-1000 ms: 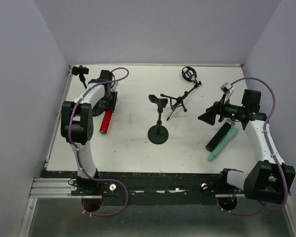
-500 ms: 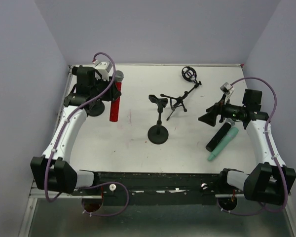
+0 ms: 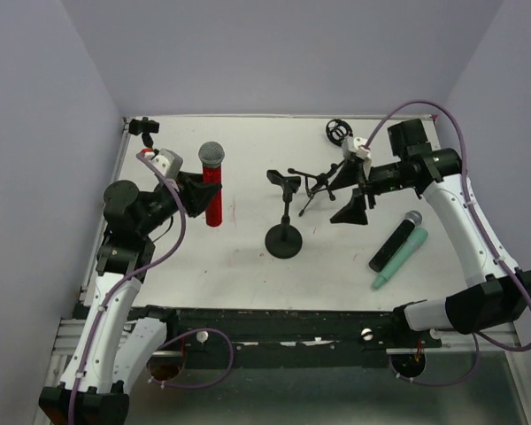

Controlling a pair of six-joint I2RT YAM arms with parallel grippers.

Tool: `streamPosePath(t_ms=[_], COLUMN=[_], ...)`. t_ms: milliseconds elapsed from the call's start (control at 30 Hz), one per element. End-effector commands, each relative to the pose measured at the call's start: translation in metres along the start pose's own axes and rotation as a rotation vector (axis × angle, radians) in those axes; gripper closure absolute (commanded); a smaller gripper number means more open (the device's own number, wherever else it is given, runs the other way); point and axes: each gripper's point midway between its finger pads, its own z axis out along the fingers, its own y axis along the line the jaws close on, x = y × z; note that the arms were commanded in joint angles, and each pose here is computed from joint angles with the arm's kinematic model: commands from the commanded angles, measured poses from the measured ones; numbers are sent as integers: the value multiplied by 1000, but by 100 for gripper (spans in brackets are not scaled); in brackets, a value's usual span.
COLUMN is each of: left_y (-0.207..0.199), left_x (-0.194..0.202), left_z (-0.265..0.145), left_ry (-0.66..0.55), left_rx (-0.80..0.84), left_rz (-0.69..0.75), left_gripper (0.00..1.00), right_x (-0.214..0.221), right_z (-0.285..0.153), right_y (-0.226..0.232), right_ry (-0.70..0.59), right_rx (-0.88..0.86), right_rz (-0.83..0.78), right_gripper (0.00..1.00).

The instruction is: Attach the microphones to the stand

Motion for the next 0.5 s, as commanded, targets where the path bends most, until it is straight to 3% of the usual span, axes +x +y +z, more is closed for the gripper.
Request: streamPosePath(t_ms=[0,267,467], left_y=[-26,-31,-30], left_x=[-17,-1,-2], left_z=[-12,-19,-19], left_ry=[-125,-129,-132], left_rx=[98,105,97], left_rz=[106,118,118], left_gripper=[100,100,100], right_x=[-42,-57,-48], right_z=[30,58,76], right_y=[4,-27,-17], right_ry=[17,78,107], right_rx=[25,171,179], right_rz=[-66,37,79], right_gripper=[0,0,0])
